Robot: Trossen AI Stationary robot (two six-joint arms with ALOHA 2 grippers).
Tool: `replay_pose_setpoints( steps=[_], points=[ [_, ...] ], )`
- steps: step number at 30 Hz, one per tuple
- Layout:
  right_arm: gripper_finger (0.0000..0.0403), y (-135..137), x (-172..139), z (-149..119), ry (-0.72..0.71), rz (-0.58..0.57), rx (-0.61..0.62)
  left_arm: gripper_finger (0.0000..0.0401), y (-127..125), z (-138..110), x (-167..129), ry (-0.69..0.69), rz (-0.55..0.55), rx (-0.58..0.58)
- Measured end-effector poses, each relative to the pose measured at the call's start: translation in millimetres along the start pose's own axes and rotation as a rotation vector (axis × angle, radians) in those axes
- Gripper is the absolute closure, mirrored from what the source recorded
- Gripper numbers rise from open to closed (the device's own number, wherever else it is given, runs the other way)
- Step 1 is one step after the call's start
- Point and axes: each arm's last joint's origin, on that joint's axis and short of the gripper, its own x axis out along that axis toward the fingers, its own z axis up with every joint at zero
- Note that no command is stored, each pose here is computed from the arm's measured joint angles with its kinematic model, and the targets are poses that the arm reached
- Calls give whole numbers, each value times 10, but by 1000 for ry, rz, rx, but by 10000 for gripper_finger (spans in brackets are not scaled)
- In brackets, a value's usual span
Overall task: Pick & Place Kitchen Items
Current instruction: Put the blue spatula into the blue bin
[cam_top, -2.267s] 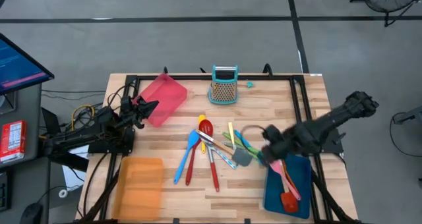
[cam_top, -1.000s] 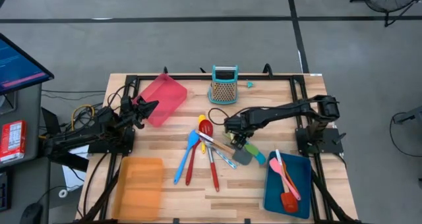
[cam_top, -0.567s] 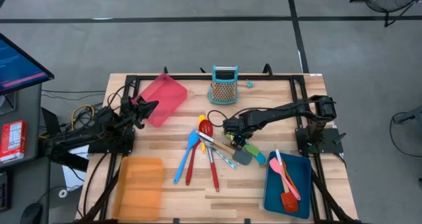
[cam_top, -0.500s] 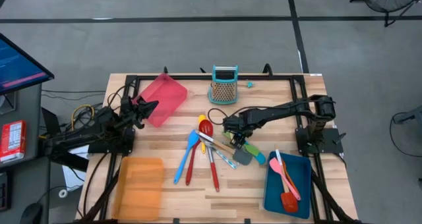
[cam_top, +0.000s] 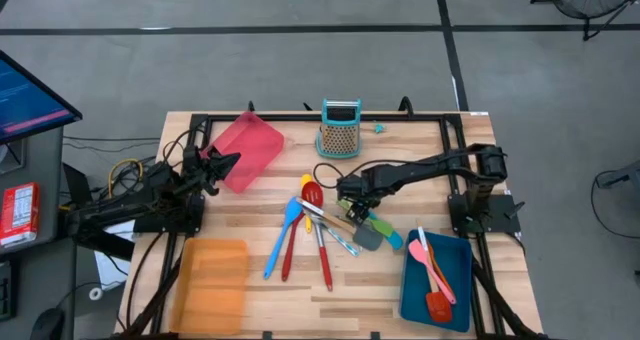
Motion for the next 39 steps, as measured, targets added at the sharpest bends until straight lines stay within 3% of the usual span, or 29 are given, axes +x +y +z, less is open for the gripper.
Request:
replay_pose_setpoints(
  steps=[9,18,22,31,39],
  points=[
    [161,50,162,-15,69,6,-23,399,0,0,0,0,0,0],
    [321,39,152,-14,77,22,-21,399,0,0,0,0,0,0],
    [358,36,153,-16,79,22,-29,399,0,0,0,0,0,0],
    [352,-69,32,23,23,18,-10,399,0,0,0,0,0,0],
    [352,-315,-343,137,-113,54,50,399,-1,1,0,-1,-1,0]
  ],
)
